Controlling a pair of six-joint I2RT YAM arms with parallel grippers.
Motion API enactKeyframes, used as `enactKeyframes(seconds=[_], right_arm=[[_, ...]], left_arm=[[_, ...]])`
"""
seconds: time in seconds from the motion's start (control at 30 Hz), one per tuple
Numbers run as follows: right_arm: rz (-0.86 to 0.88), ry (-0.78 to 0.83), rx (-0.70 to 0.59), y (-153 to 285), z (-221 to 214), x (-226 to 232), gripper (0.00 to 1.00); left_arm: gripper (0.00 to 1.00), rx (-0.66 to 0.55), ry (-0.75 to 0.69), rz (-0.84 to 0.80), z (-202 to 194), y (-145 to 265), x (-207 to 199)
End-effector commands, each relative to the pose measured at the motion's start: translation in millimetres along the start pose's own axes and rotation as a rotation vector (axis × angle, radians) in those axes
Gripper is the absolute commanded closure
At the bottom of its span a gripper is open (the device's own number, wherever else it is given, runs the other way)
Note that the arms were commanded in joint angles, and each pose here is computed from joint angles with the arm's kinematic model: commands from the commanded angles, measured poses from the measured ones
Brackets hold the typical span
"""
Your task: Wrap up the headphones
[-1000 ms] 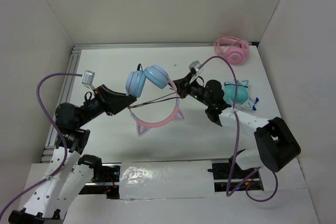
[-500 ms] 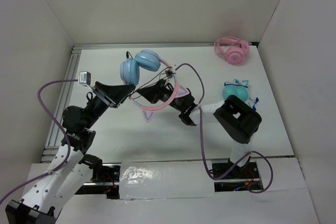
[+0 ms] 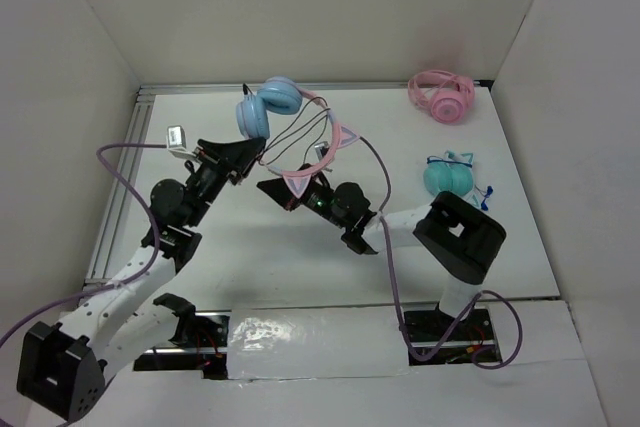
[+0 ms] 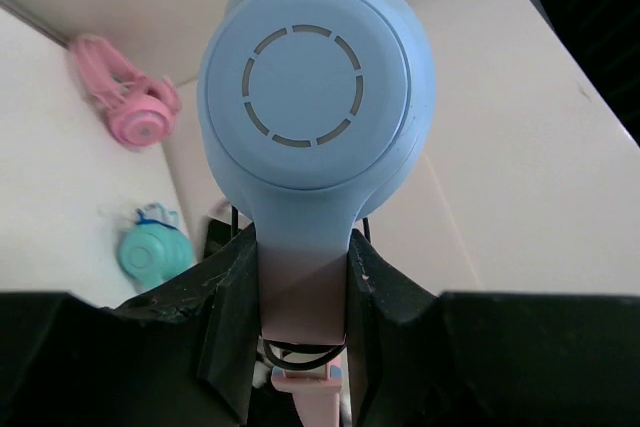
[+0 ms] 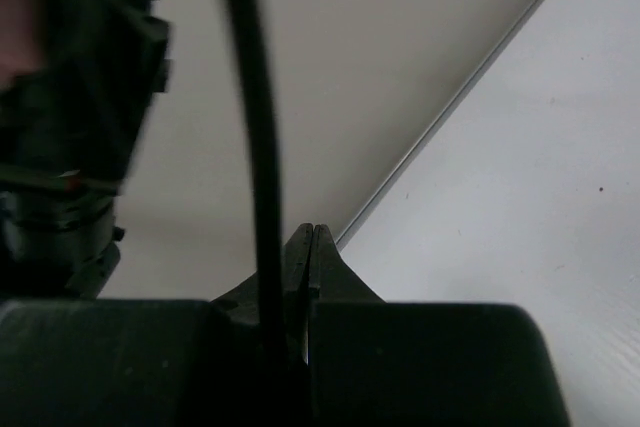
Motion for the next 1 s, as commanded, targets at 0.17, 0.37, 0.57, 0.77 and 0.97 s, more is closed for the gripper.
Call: enactKeyframes(seconds=[0.17,0.37,0.57,0.77,0.97], right_arm=[[-0.113,0.191,-0.105,17,14,24,1.0],[-0.281,0.077,-0.084,25,-2,-3,1.0],[-0.332,0.093,-0.099,51,-3,-11,1.0],[-0.379,0.166,-0.122,71,-8,-10,1.0],[-0.446,0.205,-0.127,73,-3,-13,0.99]], left_arm=[[1.0,-0.173,-0.072,-0.136,15,-31,-51],[1.0,-0.2,-0.012,-0.063,4,-42,-45],[1.0,-0.235,0.061,-0.027,2,-44,-42],[1.0,-0.248,0.11,-0.003,0,-49,-42],[1.0,-0.18,0.051,-0.156,-15,-43,-51]])
Point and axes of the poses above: each gripper's point midway between its finger pads, its own y axis back along the fingers, its own x axis along the line the jaws close on, z = x × y, the point moved 5 cm from there along y, back along the fingers, and after that the axes turned 1 degree about y, right-handed, at the moved point
